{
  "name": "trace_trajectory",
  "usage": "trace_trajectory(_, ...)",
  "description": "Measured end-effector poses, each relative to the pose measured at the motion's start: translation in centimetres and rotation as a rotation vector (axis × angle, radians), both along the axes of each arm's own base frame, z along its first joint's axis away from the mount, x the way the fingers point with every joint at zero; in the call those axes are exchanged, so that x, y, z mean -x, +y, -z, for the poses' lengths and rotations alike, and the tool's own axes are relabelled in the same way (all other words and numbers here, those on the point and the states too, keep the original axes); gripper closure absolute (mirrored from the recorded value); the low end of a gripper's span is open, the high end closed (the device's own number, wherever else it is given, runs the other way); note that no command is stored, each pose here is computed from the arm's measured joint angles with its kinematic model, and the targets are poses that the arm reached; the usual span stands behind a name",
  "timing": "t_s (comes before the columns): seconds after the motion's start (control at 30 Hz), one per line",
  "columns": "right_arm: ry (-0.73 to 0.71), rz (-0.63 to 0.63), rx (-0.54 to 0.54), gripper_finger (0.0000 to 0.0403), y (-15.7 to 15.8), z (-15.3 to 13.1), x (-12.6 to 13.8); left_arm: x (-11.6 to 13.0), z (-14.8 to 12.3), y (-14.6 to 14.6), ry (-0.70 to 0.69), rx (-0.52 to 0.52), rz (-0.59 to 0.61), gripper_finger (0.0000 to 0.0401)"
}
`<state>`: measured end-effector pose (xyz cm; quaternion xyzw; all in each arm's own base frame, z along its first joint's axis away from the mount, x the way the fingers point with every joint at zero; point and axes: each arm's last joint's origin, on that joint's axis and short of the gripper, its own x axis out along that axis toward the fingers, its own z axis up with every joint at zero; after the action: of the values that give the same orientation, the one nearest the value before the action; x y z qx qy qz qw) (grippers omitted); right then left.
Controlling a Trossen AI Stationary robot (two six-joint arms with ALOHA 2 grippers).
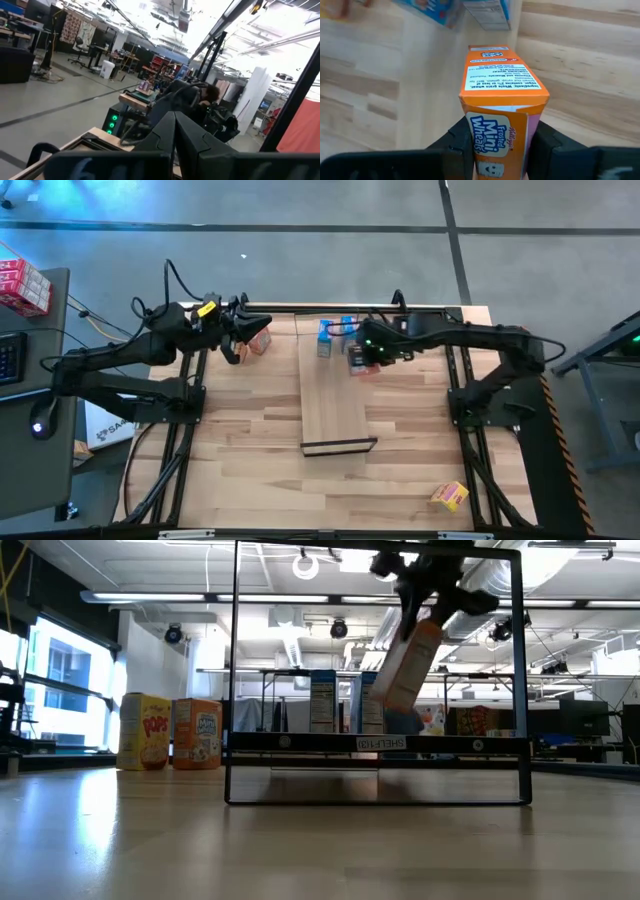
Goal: Stack cereal on shelf
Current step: Put the bottom orange cereal box on the shelf
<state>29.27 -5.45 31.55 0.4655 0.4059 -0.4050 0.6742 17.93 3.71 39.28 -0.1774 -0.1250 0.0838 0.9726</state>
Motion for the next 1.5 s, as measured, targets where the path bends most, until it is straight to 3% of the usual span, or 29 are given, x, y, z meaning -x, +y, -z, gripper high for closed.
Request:
trace_trajectory(0.13,0.077,0.001,0.001,0.0301,-1.4,1.7,-0.8,0.0,0.0,0.0,-0.001,0.000,0.000,0.0401)
trace_trajectory(0.27,0.037,0.021,0.008,0.0301,-2.3,2.1,-1.6,0.0,0.0,0.0,-0.002,0.000,0.000,0.0401)
trace_trajectory(0.87,0.033,0.002,-0.054,0.0301,-2.1,2.7,-1.6,0.0,0.0,0.0,-0.002,0.001,0.000,0.0401)
trace_trajectory(1.2,0.020,-0.031,-0.036,0.0300,-2.1,2.6,-1.8,0.0,0.0,0.0,-0.004,0.008,0.001,0.0401)
trace_trajectory(1.5,0.023,-0.031,-0.020,0.0232,-2.2,2.6,-1.8,0.0,0.0,0.0,-0.004,0.011,-0.011,0.0401)
